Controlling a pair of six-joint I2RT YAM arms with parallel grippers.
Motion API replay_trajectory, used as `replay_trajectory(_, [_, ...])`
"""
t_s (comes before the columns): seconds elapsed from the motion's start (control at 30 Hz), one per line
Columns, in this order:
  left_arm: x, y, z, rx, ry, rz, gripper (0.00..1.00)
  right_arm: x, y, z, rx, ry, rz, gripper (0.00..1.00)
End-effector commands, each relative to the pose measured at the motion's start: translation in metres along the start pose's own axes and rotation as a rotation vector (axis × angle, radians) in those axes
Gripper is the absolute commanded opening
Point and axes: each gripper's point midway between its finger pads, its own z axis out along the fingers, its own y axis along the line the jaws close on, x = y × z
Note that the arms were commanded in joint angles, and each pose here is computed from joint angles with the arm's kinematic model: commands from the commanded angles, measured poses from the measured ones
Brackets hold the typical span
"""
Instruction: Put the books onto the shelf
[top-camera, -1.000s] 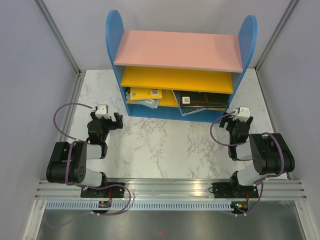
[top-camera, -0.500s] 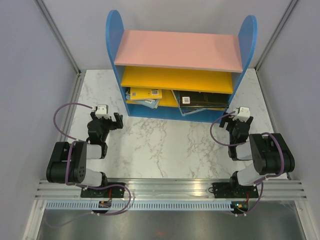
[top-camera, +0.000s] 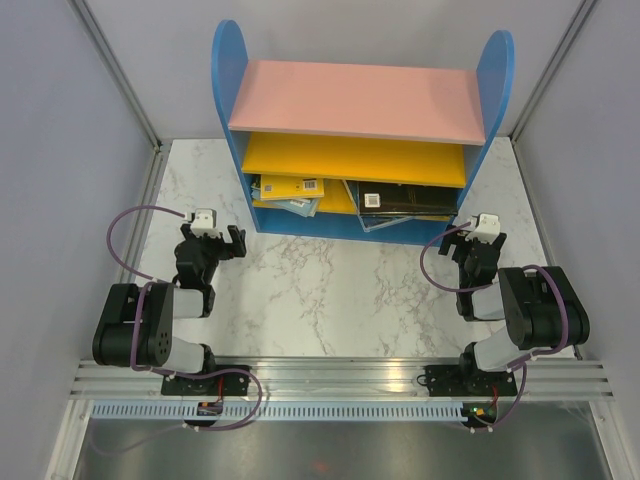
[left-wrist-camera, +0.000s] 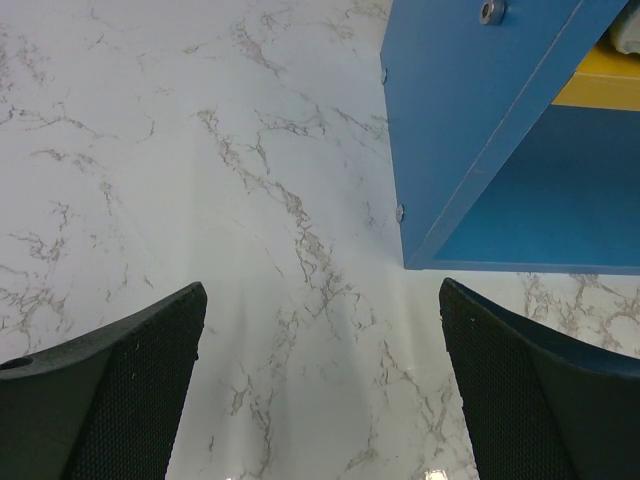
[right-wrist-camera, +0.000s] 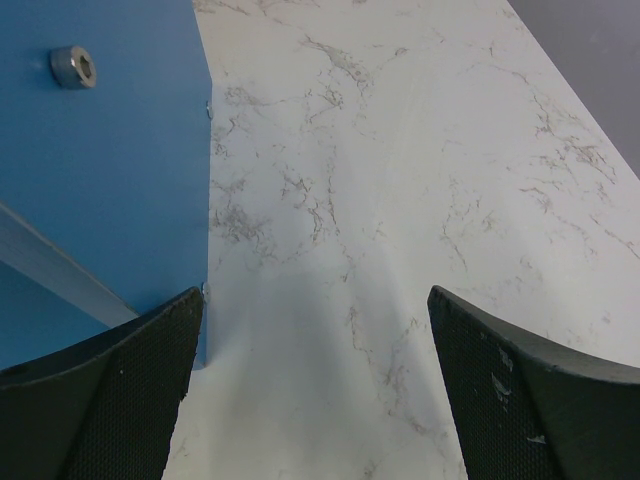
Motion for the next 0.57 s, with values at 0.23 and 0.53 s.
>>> replay_trajectory(0.23, [-0.0184,0.0052,0.0023,-0.017,-0.074,0.065,1.0,-0.0305,0.0479,0.0094,-0.209,-0.08,0.019,0.98])
replay_trajectory(0.53, [-0.0184,0.0046,0.0024,-0.016,-0.074,0.065,1.0,-0.0298,0.0481,0.0097,-0.209,-0.076,0.022,0.98])
